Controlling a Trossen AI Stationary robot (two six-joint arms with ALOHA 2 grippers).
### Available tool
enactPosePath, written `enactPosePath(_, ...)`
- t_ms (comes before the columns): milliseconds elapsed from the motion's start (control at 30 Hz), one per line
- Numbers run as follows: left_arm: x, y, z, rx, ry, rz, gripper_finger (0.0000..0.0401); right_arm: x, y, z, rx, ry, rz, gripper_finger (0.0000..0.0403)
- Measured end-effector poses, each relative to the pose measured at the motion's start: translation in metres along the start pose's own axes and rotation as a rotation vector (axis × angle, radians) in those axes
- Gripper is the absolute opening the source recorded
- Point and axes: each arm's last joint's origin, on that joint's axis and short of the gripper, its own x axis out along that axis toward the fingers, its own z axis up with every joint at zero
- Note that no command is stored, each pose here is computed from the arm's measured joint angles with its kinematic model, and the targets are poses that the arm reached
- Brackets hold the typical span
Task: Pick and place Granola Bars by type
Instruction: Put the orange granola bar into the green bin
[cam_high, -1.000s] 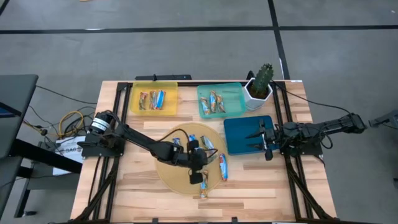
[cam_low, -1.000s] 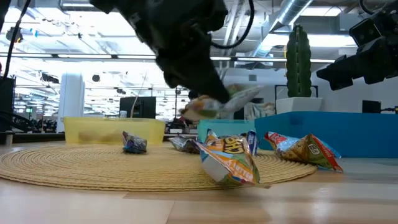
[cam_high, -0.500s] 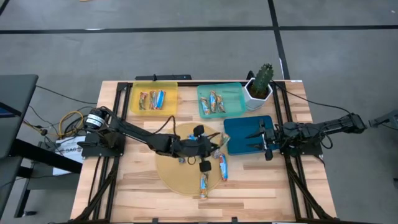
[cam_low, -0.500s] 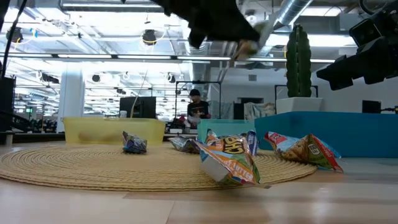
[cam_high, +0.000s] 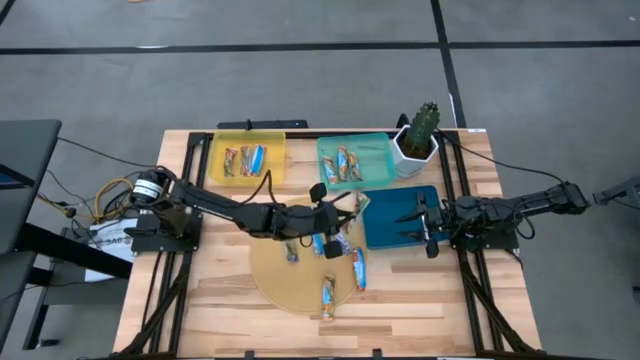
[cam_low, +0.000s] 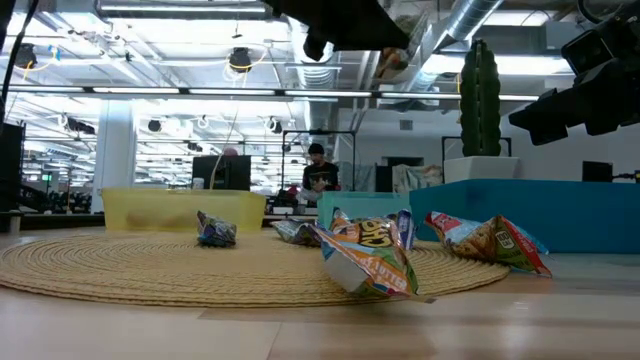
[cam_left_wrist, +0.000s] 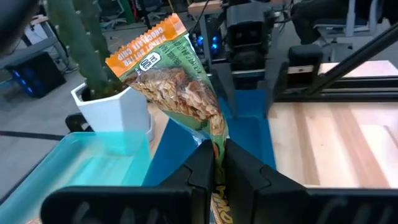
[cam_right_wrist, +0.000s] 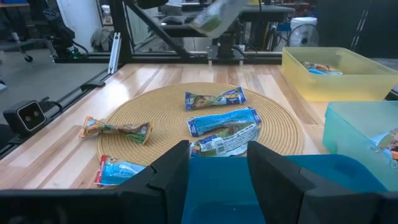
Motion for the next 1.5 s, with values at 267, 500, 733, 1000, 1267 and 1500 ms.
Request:
enactPosePath(267,0.016,0.04,-0.002,-0.028,0.008,0.04,0.0022,0.0,0.0,0.0,0.0,0.0,0.0,0.0154)
enactPosePath(500,0.032,0.101,-0.008,-0.066,0.026,0.117,0.0022,0.0,0.0,0.0,0.0,0.0,0.0,0.0154)
enactPosePath(733,0.037,0.158,-0.016,-0.1,0.041,0.203,0.0022,0.0,0.0,0.0,0.0,0.0,0.0,0.0154)
enactPosePath(1000,0.037,0.184,-0.02,-0.129,0.047,0.265,0.0022,0.0,0.0,0.0,0.0,0.0,0.0,0.0154)
enactPosePath(1267,0.038,0.193,-0.026,-0.184,0.067,0.281,0.0022,0.0,0.0,0.0,0.0,0.0,0.0,0.0154)
enactPosePath(1500,0.053,0.201,-0.049,-0.327,0.108,0.262,0.002,0.0,0.0,0.0,0.0,0.001,0.0,0.0154)
